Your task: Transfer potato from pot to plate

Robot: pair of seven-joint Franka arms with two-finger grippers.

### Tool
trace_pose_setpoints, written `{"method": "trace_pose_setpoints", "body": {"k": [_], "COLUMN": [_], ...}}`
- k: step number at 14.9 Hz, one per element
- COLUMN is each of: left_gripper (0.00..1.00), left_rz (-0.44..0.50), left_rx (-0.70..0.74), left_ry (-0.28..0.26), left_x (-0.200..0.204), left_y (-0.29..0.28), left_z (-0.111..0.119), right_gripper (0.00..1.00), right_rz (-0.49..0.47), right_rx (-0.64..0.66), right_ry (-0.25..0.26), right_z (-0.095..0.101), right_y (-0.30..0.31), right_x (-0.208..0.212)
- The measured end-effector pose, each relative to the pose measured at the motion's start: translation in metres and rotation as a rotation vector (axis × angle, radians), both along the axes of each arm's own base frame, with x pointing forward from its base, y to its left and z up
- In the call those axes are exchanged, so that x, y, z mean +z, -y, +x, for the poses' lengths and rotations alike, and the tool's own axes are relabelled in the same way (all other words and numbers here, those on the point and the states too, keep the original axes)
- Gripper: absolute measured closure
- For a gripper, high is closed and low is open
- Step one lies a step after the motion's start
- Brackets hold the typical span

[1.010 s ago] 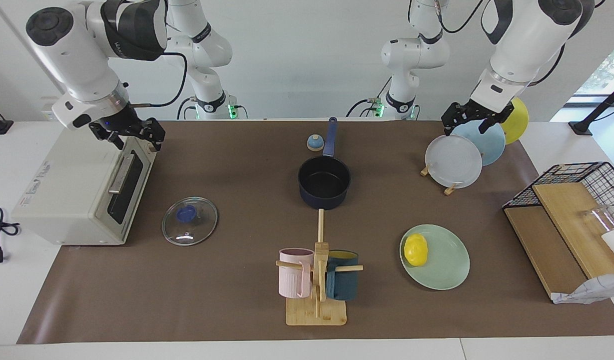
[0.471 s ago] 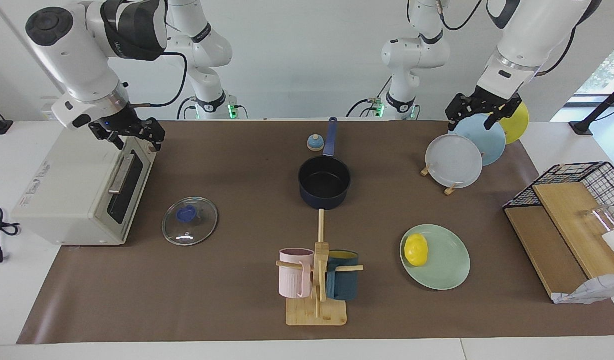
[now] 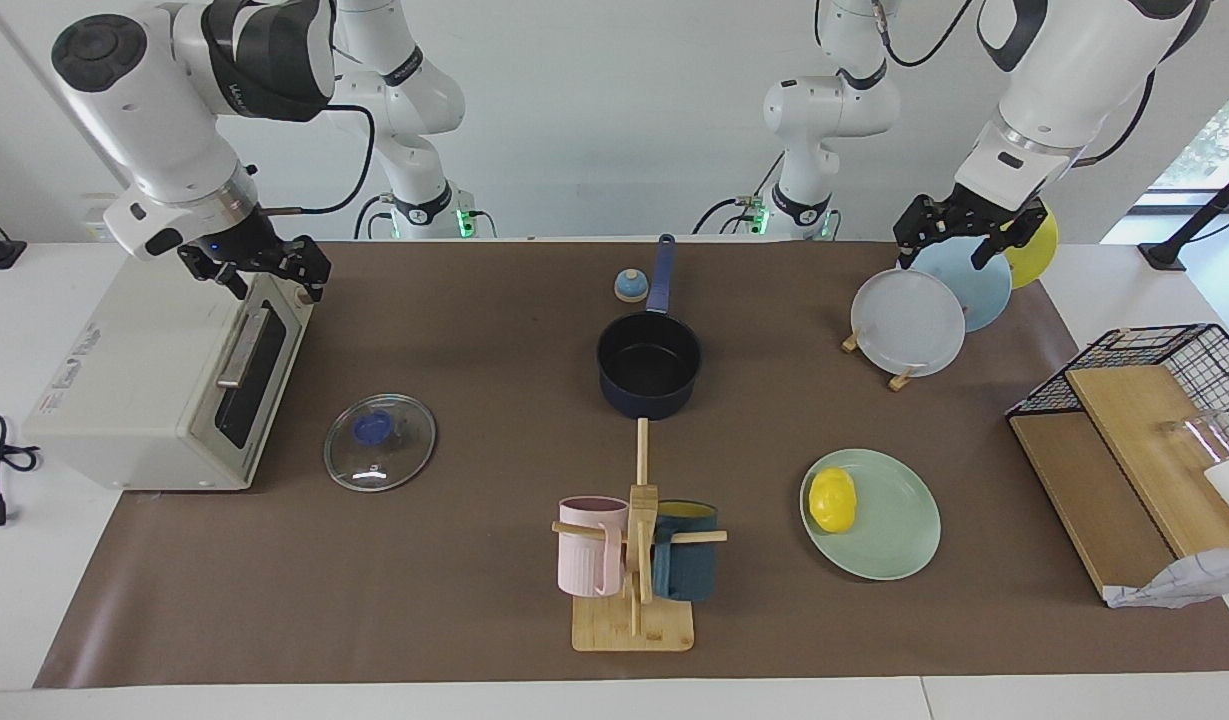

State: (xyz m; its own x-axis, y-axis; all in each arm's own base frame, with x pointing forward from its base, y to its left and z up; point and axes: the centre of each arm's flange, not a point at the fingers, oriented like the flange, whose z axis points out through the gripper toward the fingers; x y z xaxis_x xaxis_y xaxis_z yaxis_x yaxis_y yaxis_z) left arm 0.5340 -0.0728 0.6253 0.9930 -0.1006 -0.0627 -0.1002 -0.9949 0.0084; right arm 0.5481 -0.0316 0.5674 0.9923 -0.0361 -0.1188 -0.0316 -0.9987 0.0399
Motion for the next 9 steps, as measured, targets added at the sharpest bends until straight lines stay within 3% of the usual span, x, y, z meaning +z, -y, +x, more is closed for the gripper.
{"method": "trace_pose_setpoints", "body": {"k": [9], "left_gripper": [0.0], "left_rz": [0.001], "left_rx": [0.014], "left_ry": [-0.005], "left_x": [-0.0006], "left_y": [-0.0055], "left_z": [0.0002], "right_gripper": [0.0], "right_rz": [0.0], "right_rx": [0.0], "right_ry": [0.0], "right_z": [0.0], "right_y": [0.0], "right_x": [0.0]}}
